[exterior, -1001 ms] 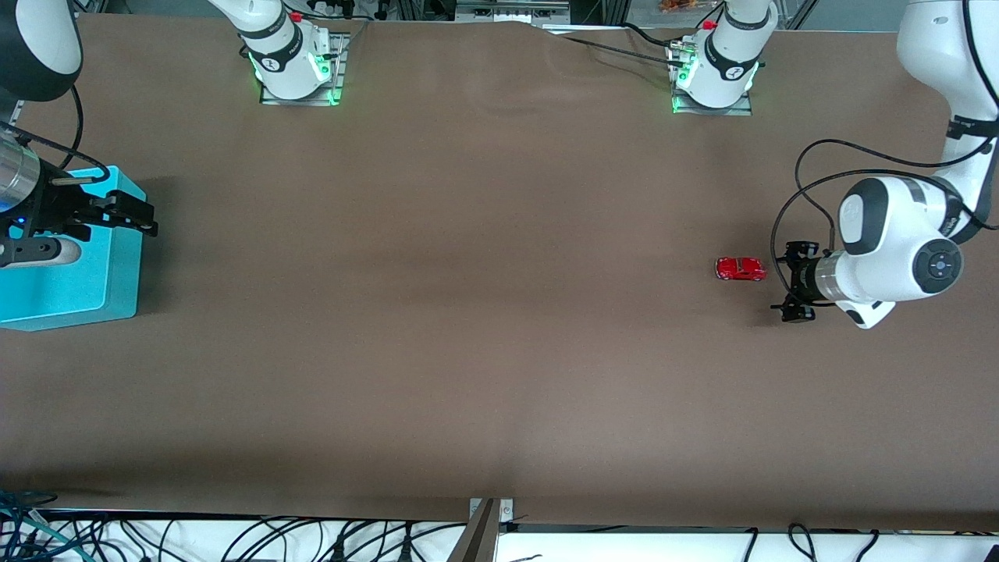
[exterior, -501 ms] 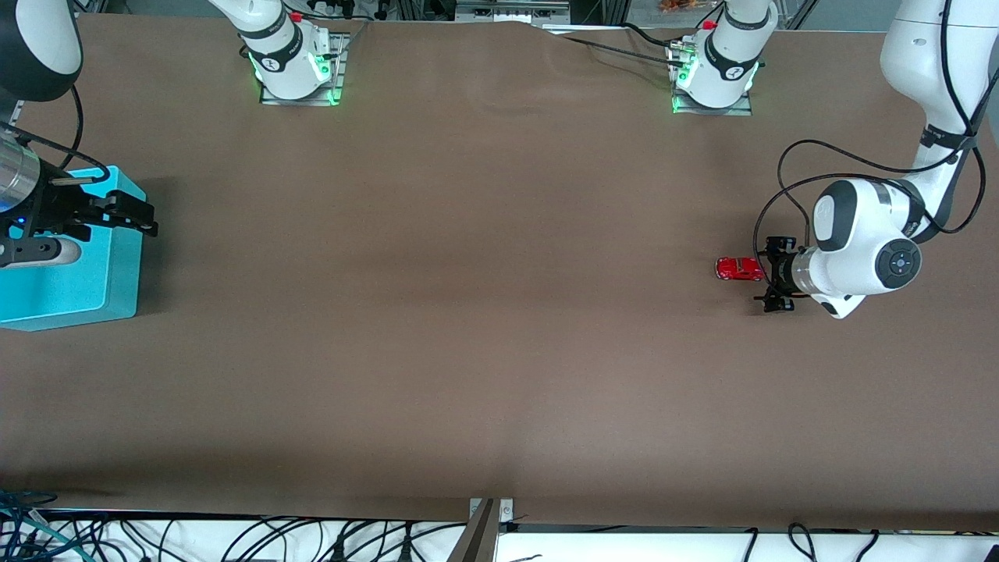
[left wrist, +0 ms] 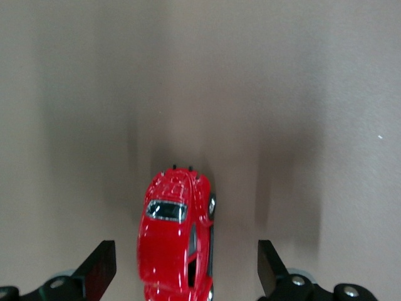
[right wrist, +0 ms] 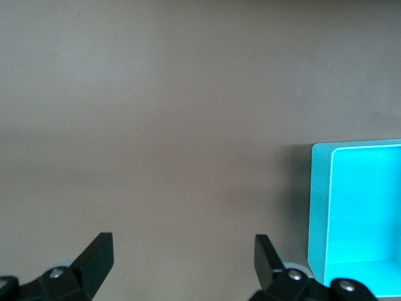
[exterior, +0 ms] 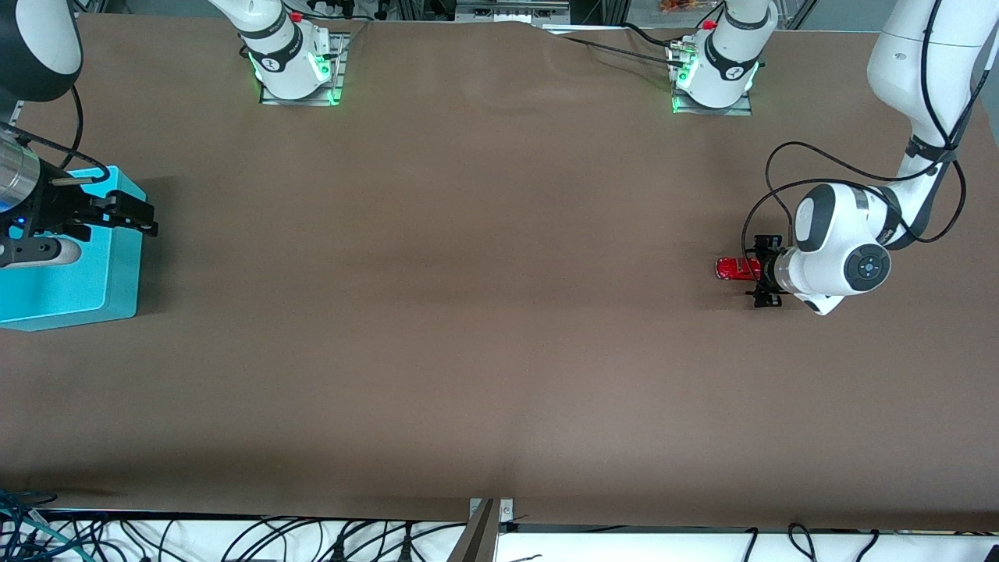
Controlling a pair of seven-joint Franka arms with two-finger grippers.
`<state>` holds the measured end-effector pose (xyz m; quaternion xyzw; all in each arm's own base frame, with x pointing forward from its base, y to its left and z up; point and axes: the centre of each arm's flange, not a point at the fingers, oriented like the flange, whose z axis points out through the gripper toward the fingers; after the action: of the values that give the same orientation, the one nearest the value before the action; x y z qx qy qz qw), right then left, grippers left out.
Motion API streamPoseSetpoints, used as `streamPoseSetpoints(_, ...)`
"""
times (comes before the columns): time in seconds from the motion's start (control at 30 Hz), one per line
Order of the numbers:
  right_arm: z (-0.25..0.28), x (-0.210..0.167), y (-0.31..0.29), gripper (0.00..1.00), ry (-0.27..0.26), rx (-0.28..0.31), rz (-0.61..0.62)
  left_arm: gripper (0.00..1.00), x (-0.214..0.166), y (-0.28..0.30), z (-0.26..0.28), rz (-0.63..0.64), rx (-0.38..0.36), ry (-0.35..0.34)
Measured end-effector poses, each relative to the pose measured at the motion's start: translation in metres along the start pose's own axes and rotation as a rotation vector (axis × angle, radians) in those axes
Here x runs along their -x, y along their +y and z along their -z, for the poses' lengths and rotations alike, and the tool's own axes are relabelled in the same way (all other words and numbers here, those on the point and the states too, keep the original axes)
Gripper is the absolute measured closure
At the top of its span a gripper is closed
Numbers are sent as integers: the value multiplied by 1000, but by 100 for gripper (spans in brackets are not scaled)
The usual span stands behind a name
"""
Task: Wind red beetle toy and store in blue box
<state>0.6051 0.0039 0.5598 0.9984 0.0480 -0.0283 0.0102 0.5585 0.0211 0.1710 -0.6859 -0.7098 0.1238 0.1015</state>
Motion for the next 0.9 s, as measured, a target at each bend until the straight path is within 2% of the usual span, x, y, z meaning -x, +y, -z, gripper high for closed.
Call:
streamPoseSetpoints(0.27, 0, 0, 0, 0, 0, 0, 0, 48, 14, 2, 4, -16, 10, 4)
streamPoseSetpoints(0.63, 0, 0, 0, 0, 0, 0, 0, 48, 78, 1, 14, -43, 29, -10)
streamPoseSetpoints(0.9, 0, 0, 0, 0, 0, 0, 0, 48, 87, 13, 7, 6, 29, -28)
